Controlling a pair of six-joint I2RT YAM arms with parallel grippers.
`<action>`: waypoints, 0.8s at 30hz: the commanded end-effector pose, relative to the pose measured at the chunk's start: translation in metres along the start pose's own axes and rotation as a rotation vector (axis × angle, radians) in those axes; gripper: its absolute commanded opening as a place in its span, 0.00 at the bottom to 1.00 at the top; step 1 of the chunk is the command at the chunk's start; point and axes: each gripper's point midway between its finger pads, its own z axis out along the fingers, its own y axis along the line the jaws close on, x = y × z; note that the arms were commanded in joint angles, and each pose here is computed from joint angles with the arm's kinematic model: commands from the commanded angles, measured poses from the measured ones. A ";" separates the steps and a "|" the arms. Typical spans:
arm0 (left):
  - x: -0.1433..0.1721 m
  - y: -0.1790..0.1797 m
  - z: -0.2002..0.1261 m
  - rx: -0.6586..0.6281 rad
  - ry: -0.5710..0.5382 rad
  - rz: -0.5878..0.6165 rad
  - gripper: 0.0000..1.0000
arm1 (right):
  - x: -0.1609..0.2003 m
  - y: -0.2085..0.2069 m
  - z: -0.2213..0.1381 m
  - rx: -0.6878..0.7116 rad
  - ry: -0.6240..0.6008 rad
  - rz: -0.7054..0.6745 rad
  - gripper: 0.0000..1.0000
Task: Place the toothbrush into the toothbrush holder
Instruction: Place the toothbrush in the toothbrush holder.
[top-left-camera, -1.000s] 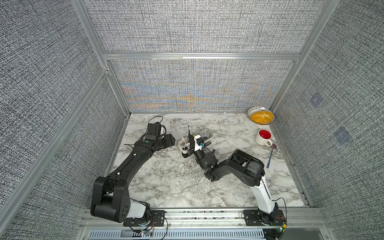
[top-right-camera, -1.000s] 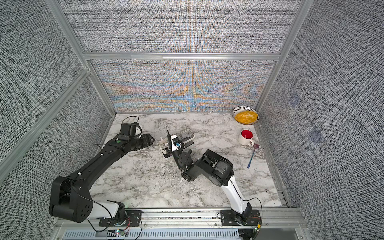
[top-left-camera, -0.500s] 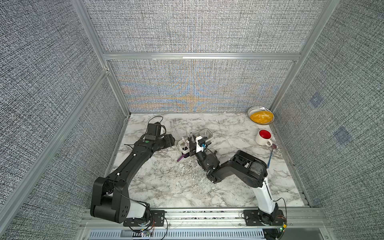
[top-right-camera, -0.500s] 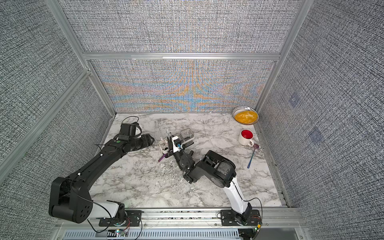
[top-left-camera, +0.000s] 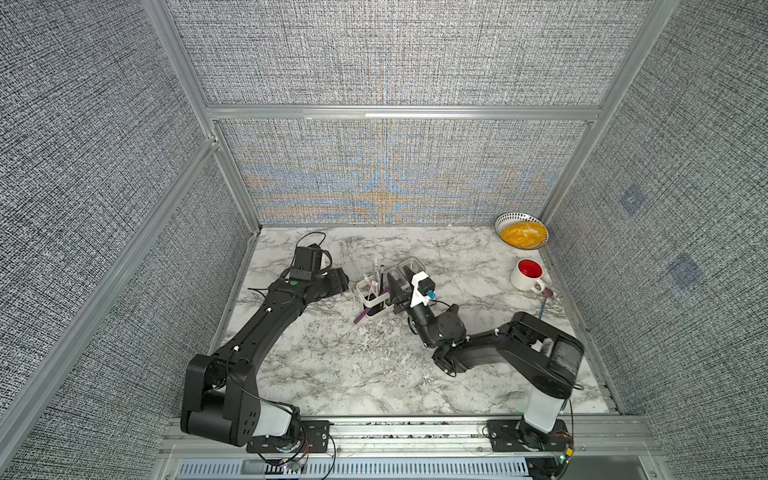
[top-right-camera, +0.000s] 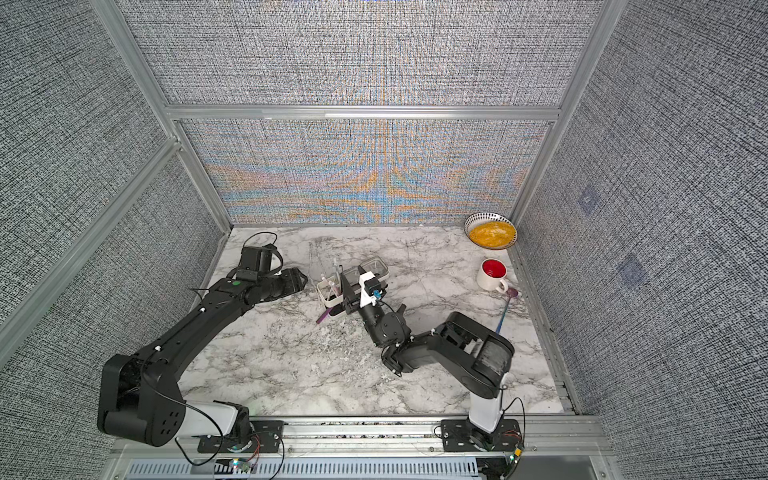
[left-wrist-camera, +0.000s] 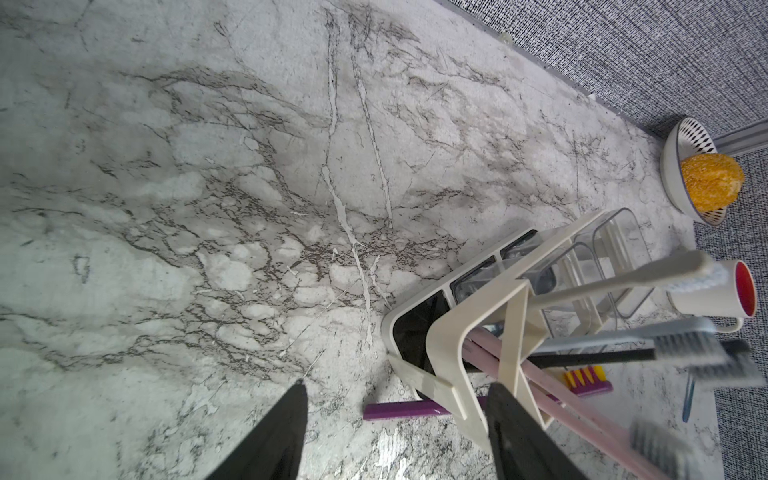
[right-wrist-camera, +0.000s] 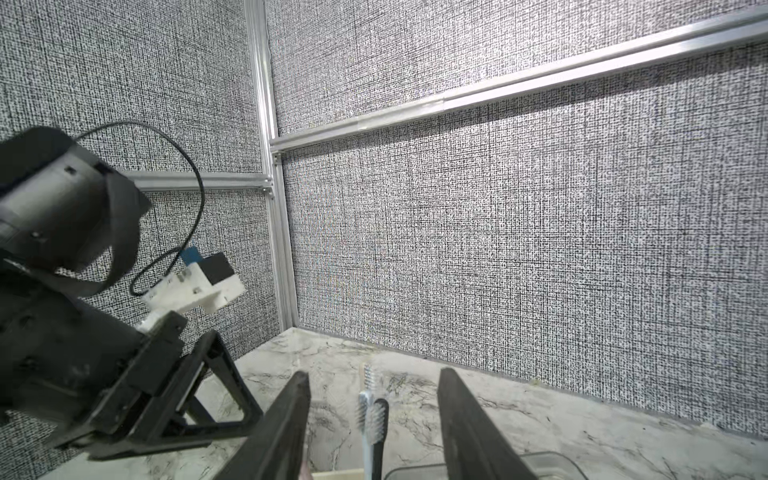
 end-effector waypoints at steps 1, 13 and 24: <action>0.012 0.020 0.004 -0.087 0.024 -0.030 0.70 | 0.024 0.007 -0.014 -0.039 0.139 0.048 0.55; 0.026 0.017 0.024 -0.036 0.084 -0.081 0.70 | 0.072 0.047 -0.075 -0.124 0.282 0.317 0.55; 0.027 0.017 0.022 -0.031 0.078 -0.066 0.70 | 0.081 0.006 -0.029 0.005 0.361 0.304 0.56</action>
